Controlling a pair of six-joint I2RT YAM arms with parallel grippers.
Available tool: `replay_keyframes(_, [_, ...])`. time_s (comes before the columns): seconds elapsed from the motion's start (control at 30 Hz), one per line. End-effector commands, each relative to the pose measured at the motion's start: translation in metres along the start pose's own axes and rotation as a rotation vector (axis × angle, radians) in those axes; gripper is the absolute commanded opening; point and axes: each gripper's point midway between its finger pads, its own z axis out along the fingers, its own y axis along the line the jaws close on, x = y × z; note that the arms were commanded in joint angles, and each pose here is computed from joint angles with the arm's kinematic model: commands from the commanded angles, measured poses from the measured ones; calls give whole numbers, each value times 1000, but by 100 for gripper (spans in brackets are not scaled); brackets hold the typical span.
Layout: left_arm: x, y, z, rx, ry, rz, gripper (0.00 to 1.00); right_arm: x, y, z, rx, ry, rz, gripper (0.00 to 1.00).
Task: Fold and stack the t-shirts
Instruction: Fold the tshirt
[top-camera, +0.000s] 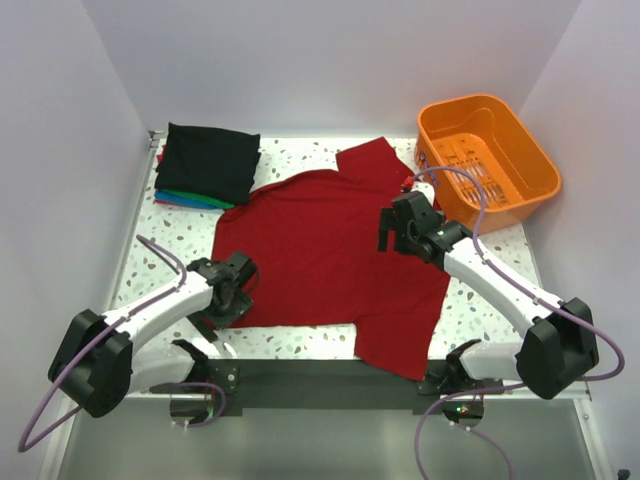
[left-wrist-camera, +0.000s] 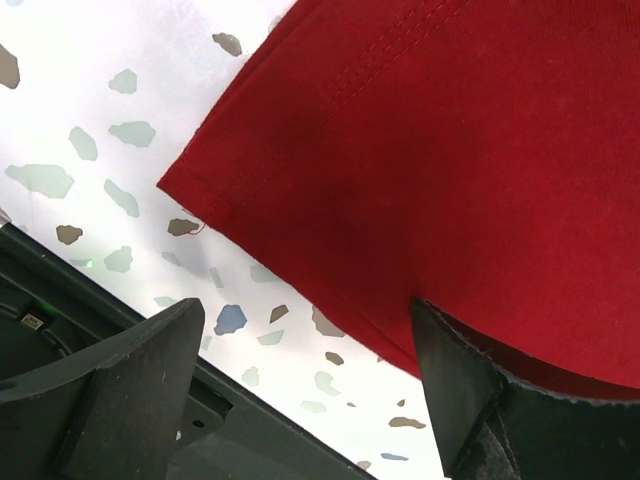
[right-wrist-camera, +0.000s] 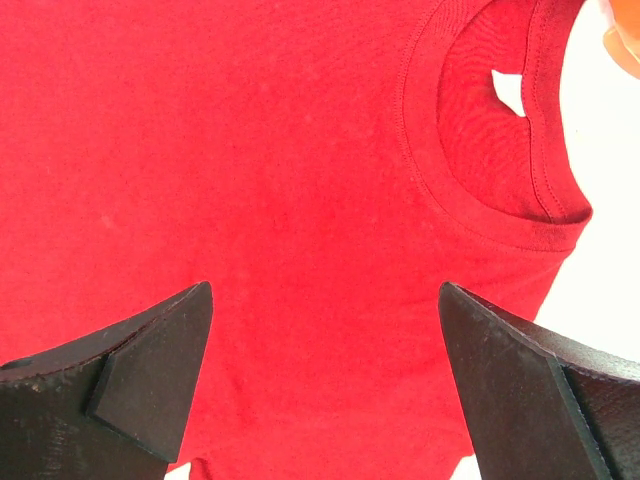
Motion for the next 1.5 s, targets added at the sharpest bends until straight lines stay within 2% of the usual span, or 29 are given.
replay_keyframes(0.0, [-10,-5,-6,-14,-41,-31,87,-7,-10,-5,30,-38,21,99])
replay_keyframes(0.03, [-11,-5,-5,-25,-47,-31,85,-8,-12,-5,35,-39,22,99])
replay_keyframes(0.07, [-12,-5,-5,-32,-53,-30,78,-7,-13,-5,40,-37,21,99])
replay_keyframes(0.17, [-12,-4,-3,-64,-55,-18,73,-8,-20,-6,49,-37,30,99])
replay_keyframes(0.27, [-11,-3,-2,-87,-50,-17,73,-9,-28,-8,58,-41,48,99])
replay_keyframes(0.33, [-6,-11,0,-48,-24,-20,73,-11,-31,-10,61,-49,58,99])
replay_keyframes(0.43, [8,-15,15,5,27,-28,66,-11,-35,-11,62,-47,66,99])
replay_keyframes(0.5, [10,-7,18,-39,29,-17,56,-13,-37,-14,63,-55,74,99])
replay_keyframes(0.53, [8,-7,16,-40,23,-9,51,-13,-38,-15,62,-54,78,99])
replay_keyframes(0.57, [7,-9,14,-36,18,-12,41,-12,-38,-18,53,-60,87,99])
replay_keyframes(0.63, [3,-9,13,-24,2,-25,33,-8,-36,-23,30,-51,95,99])
replay_keyframes(0.67, [3,-8,14,-23,-4,-38,25,-6,-37,-25,28,-51,101,99])
replay_keyframes(0.8, [-4,-9,14,-15,-39,-49,0,14,-17,-43,-110,-2,36,99])
replay_keyframes(0.93, [-7,-9,14,-15,-56,-39,0,73,4,-75,-137,140,-170,99])
replay_keyframes(1.0, [-11,-10,12,-4,-72,-47,0,99,4,-84,-136,211,-191,99])
replay_keyframes(1.13, [-14,-12,8,26,-85,-41,0,172,0,-107,-142,379,-366,97])
replay_keyframes(1.23, [-15,-13,7,44,-91,-43,0,211,5,-117,-162,446,-433,96])
replay_keyframes(1.37, [-14,-12,8,49,-92,-30,0,256,9,-112,-211,546,-428,91])
replay_keyframes(1.47, [-15,-12,7,59,-94,-35,0,270,12,-105,-226,575,-434,86])
